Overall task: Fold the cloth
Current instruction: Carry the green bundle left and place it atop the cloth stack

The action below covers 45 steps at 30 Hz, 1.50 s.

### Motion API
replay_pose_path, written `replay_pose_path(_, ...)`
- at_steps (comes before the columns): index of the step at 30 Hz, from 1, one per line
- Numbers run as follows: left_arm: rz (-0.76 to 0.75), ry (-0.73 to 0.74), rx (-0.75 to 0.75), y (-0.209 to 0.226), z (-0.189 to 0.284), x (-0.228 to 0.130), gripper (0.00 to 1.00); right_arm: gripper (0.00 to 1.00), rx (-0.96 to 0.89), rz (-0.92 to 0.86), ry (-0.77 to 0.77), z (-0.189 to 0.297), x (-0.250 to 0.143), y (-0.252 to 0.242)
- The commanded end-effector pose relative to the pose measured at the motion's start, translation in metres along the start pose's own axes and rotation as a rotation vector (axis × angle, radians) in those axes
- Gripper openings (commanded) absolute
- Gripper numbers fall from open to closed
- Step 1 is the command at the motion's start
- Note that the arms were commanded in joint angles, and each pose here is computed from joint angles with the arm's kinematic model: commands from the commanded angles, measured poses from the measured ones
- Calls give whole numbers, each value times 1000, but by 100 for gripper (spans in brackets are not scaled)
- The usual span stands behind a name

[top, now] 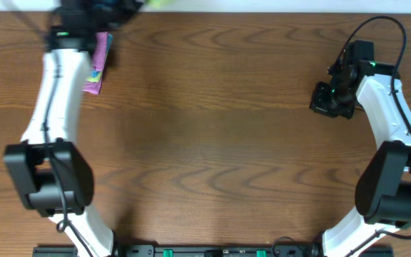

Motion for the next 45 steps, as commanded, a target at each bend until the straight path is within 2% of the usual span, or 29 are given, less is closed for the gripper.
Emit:
replay_pose_path(1, 15, -43, 34, 26, 34, 23, 5, 2, 9, 34, -26, 12, 0, 8)
replay_pose_path(6, 41, -71, 161, 71, 75, 35, 6, 1, 11, 61, -18, 11, -4, 17)
replay_pose_path(12, 20, -85, 237, 95, 91, 38, 6, 1, 16, 94, -15, 9, -8, 28)
replay_pose_path(20, 13, -116, 332, 115, 91, 39, 6, 2, 27, 112, -41, 9, -6, 35)
replay_pose_path(31, 76, -69, 401, 171, 74, 22, 6, 2, 24, 115, -31, 9, -7, 35)
replay_pose_path(37, 75, -55, 424, 181, 74, 18, 6, 2, 23, 114, -26, 9, -8, 34)
replay_pose_path(45, 155, -13, 519, 197, 93, 7, 6, 2, 22, 113, -23, 8, -9, 34)
Point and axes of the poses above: each gripper's point midway between its finger pads, its own z axis back along the fingers, its own y axis along the line the jaws close on, x = y × z, the point moved 8 cm from there along z, back along the fingers, and after that the axes turned 4 degrees about -z, right-handed, at the moved point
